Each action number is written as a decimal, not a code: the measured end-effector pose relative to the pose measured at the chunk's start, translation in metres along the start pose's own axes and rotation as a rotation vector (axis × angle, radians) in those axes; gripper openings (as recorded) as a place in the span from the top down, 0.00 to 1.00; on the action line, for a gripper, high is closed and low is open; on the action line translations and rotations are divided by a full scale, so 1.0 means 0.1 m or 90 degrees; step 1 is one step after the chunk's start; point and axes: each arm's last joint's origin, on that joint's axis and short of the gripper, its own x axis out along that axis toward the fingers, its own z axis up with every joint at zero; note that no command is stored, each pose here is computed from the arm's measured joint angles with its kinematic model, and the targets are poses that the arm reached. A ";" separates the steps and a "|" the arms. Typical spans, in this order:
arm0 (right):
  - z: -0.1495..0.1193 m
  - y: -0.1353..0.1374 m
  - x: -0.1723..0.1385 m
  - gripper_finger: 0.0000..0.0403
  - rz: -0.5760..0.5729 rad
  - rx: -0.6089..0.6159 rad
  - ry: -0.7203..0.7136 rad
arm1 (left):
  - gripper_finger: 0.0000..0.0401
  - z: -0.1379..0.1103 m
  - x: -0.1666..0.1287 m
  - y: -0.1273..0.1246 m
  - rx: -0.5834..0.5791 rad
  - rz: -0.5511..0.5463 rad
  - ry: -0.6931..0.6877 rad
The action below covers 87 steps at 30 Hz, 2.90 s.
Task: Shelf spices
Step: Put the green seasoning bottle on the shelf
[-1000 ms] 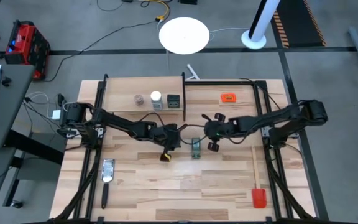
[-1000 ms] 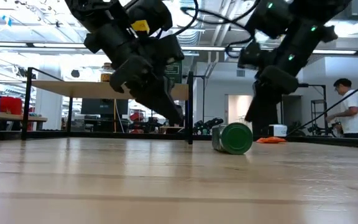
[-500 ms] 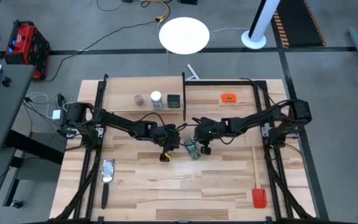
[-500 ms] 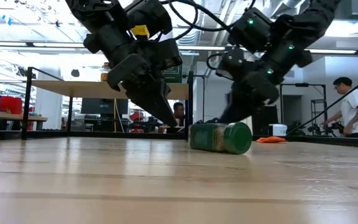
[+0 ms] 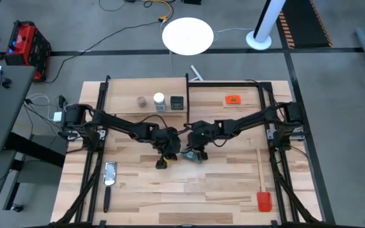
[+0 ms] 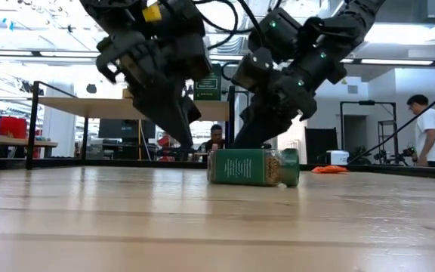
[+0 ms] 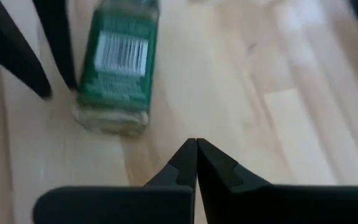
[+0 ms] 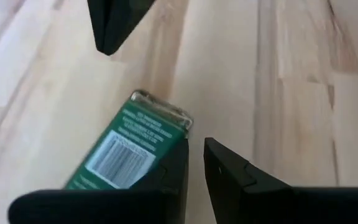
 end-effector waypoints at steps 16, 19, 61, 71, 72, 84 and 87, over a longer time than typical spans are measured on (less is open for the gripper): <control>0.29 0.03 -1.11 0.86 -0.089 0.014 -0.001 | 0.88 0.29 -0.24 -0.14 0.077 0.147 -0.146; 0.28 0.07 -1.36 0.86 -0.114 0.028 0.010 | 0.75 0.28 -0.23 -0.14 0.067 0.150 -0.145; 0.16 0.17 -1.74 0.86 -0.109 0.097 0.053 | 0.44 0.13 0.48 0.21 0.074 0.023 -0.179; 0.16 0.19 -1.73 0.86 -0.106 0.097 0.052 | 0.44 0.13 0.48 0.24 0.082 0.020 -0.188; 0.16 0.19 -1.73 0.86 -0.106 0.097 0.052 | 0.44 0.13 0.47 0.23 0.086 0.029 -0.187; 0.16 0.19 -1.73 0.86 -0.106 0.098 0.052 | 0.44 0.21 0.49 0.12 0.112 0.026 -0.169; 0.16 0.19 -1.73 0.86 -0.105 0.101 0.052 | 0.44 0.23 0.48 0.12 0.120 0.037 -0.160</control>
